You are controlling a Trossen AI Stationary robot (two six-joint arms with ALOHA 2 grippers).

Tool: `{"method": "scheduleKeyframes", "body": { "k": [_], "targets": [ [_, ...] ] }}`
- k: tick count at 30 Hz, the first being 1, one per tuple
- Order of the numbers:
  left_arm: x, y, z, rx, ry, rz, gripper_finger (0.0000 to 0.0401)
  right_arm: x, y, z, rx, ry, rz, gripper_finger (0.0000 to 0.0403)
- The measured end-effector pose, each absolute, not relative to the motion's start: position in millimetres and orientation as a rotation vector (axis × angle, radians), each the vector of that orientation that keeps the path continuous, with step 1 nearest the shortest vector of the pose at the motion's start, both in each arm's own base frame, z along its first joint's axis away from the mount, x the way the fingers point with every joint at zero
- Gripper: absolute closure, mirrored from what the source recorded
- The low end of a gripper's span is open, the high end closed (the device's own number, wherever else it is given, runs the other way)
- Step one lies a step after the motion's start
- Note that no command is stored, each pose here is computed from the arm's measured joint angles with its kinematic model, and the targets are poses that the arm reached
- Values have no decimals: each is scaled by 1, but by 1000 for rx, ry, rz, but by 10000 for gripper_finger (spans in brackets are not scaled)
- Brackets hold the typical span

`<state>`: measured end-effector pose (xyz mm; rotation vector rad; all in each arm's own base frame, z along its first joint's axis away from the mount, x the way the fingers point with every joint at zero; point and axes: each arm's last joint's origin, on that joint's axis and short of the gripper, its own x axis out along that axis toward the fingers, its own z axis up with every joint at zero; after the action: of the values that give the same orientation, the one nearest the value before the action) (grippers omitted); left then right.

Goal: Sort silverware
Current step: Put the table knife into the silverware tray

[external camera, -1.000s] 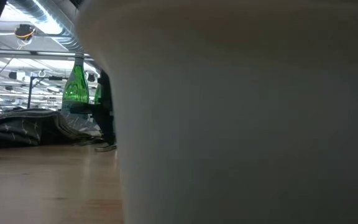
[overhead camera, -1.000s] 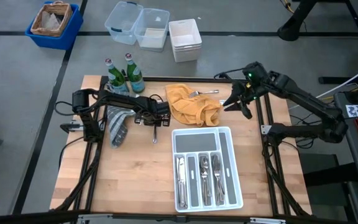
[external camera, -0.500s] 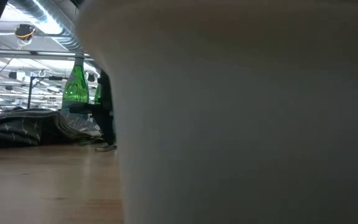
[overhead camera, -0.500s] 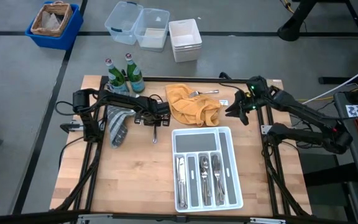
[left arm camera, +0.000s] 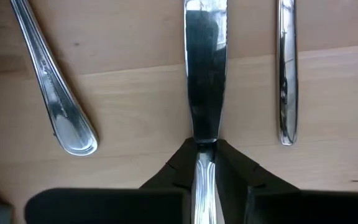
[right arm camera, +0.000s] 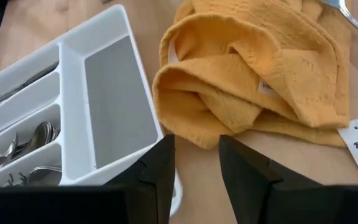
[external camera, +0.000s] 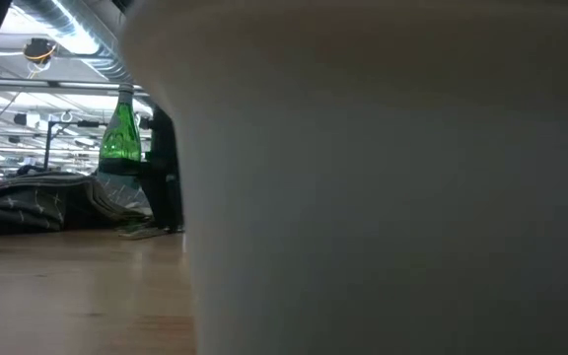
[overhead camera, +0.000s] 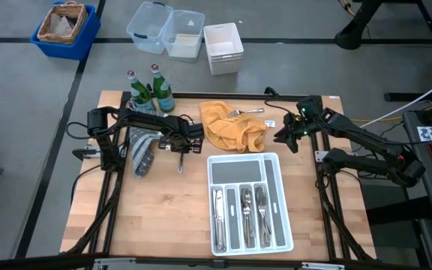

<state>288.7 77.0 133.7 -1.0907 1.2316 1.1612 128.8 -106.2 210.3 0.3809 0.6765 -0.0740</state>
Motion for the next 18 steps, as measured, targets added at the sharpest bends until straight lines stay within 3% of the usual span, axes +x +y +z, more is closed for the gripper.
{"method": "scheduleKeyframes", "body": {
  "k": [18],
  "targets": [
    [289,73,144,-1220,1223,1074,367,129,-106,210,382,677,-72,276]
  ]
}}
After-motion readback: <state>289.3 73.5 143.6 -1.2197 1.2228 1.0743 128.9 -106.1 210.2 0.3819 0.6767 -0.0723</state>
